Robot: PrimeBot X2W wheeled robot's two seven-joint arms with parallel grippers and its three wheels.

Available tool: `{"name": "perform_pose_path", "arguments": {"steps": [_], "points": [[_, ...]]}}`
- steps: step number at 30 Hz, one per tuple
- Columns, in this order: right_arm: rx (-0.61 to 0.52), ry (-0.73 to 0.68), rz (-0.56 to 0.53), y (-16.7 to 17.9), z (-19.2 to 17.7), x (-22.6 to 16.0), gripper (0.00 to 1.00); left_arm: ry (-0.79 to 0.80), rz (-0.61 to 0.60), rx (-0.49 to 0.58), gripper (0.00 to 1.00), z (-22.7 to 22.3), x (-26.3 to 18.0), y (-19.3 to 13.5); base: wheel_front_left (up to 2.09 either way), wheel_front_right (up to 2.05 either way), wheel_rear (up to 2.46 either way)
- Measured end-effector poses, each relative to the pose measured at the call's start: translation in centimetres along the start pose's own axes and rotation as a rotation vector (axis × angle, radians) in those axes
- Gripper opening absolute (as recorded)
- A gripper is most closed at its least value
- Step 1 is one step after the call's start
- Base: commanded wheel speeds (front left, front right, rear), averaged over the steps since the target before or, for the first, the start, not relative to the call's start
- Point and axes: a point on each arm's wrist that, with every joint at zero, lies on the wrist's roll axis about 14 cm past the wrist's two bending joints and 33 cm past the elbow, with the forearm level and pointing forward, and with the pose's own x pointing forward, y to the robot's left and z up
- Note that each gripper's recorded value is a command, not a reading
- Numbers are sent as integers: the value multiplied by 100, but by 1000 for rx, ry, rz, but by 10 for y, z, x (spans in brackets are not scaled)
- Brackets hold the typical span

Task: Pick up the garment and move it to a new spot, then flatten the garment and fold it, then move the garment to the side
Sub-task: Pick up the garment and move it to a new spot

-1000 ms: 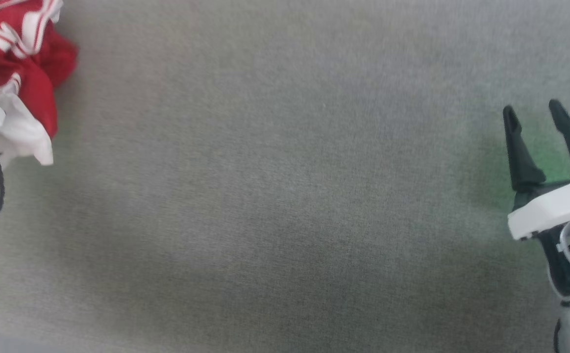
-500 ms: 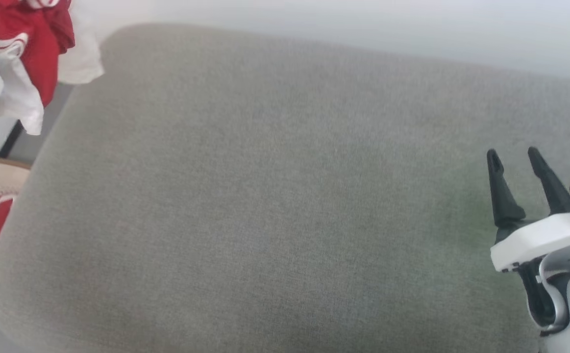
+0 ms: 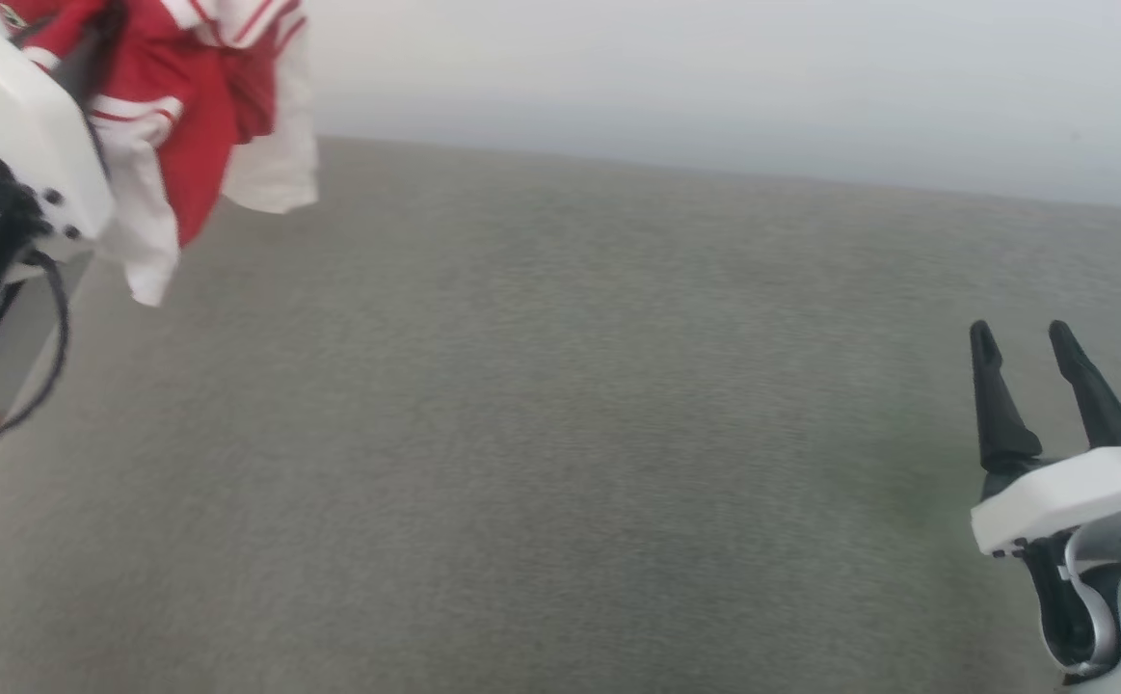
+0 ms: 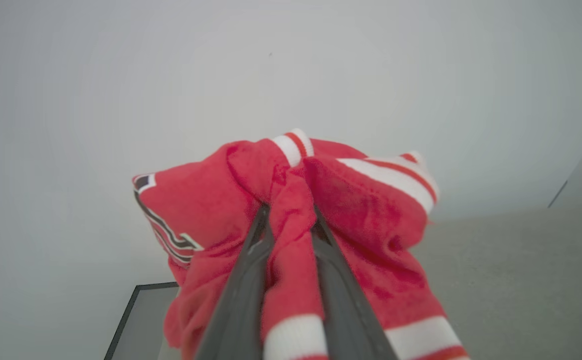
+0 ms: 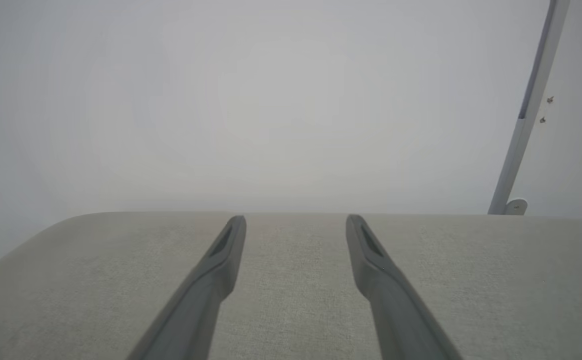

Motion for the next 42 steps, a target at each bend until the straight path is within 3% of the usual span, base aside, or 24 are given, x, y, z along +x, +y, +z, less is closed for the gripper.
{"name": "perform_pose_path", "arguments": {"steps": [16,24,33,38,40,42], "points": [[-24,-55,-291,-93,19,-65,100,-3,-470,27,0,3,27,-192,0,0,0],[-18,-26,-364,-114,3,-74,100,83,-673,0,0,-35,34,-269,0,0,0],[-2,18,-361,-113,-20,-63,100,354,-716,-36,0,-141,31,-290,0,0,0],[14,46,-341,-107,-33,-55,100,516,-689,-32,0,-203,21,-282,0,0,0],[15,48,-330,-104,-35,-51,100,574,-672,-29,5,-225,17,-278,0,0,0],[21,47,-319,-102,-37,-47,100,640,-663,-25,21,-246,10,-275,0,0,0]]}}
